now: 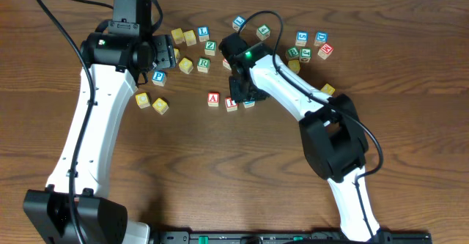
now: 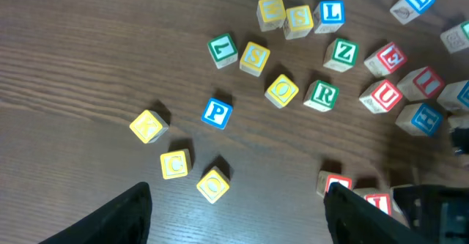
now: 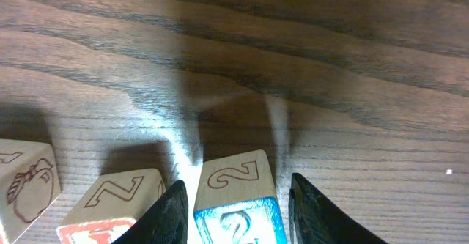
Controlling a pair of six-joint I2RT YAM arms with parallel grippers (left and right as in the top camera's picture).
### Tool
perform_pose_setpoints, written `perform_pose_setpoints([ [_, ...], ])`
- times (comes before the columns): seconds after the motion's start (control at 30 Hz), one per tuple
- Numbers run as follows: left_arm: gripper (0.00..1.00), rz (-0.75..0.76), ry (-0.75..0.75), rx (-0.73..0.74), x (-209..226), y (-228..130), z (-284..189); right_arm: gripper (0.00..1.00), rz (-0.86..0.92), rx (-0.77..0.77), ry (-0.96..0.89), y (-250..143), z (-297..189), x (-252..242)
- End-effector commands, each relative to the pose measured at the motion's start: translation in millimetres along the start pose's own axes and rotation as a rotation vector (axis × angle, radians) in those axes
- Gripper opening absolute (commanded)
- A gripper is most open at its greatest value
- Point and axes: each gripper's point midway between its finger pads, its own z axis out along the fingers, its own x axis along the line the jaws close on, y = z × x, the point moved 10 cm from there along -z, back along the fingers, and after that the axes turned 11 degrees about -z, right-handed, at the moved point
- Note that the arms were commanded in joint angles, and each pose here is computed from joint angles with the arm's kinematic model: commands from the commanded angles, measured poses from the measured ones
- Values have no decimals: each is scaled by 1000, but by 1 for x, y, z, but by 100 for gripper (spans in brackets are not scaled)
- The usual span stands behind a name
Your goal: Spell out AI2
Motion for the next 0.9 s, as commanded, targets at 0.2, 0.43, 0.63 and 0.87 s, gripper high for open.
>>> perform_pose_setpoints([
  [0.2,43,-103,-1,119,3,-16,9,29,36,-129,26,9,-68,-23],
  [0.43,8,-87,-6,169,1,-37,34,12,79,-87,5,7,-63,-46],
  [0.63,7,-63,-10,191,-3,-52,50,1,57,-60,24,4,-47,-58],
  [0.87,8,-23,6,252,-16,-65,75,1,38,-30,90,-10,-14,-51],
])
